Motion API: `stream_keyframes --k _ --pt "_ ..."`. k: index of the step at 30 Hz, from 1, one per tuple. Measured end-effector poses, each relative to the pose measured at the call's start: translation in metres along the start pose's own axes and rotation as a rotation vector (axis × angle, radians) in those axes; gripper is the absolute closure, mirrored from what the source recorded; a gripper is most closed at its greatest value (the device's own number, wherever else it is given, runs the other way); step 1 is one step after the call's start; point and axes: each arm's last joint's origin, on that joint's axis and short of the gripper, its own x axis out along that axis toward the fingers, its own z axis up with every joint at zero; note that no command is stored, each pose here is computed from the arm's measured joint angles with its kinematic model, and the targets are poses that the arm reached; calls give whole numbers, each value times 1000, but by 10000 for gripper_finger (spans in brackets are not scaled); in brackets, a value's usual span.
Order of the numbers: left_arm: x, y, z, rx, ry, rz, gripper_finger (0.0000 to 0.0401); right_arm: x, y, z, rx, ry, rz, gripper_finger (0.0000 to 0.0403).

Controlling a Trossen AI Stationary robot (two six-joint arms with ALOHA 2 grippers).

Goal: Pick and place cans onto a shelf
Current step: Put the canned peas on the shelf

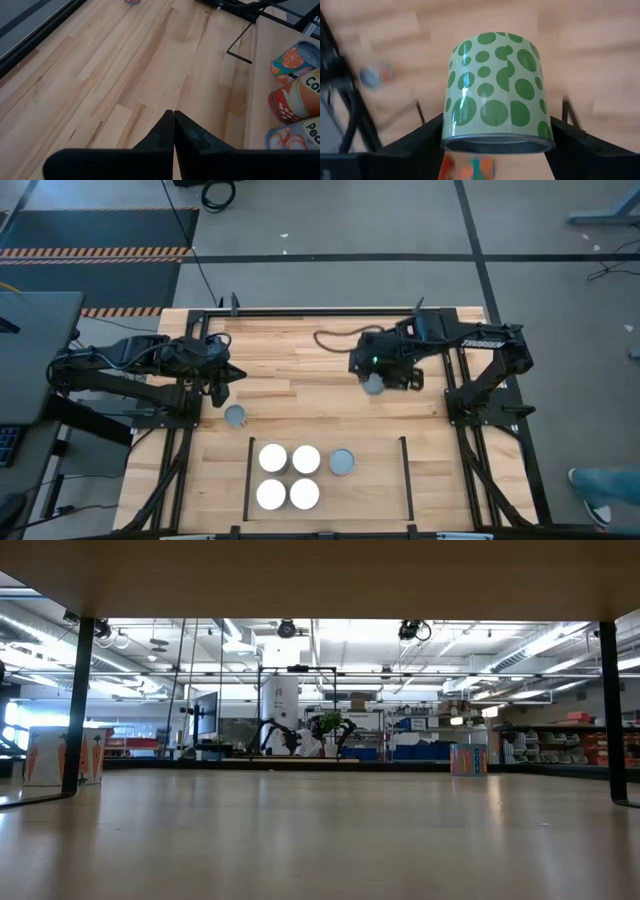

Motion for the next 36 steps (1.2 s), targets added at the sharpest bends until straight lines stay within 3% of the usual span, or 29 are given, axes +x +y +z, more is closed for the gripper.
stream_keyframes --k 7,10,16,25,30,36 --pt "0 0 0 0 0 0 392 -3 -6 -44 31 395 -58 116" --pt "0 0 0 0 0 0 392 -5 -8 -62 72 486 -78 116" --pt "0 0 0 0 0 0 392 -8 -20 -91 136 526 -129 116" --pt "0 0 0 0 0 0 392 -2 -23 -111 159 549 -156 116" --pt "0 0 0 -1 -1 0 392 19 -13 -123 157 576 -141 116" --pt "0 0 0 0 -1 0 392 48 11 -147 121 710 -83 116"
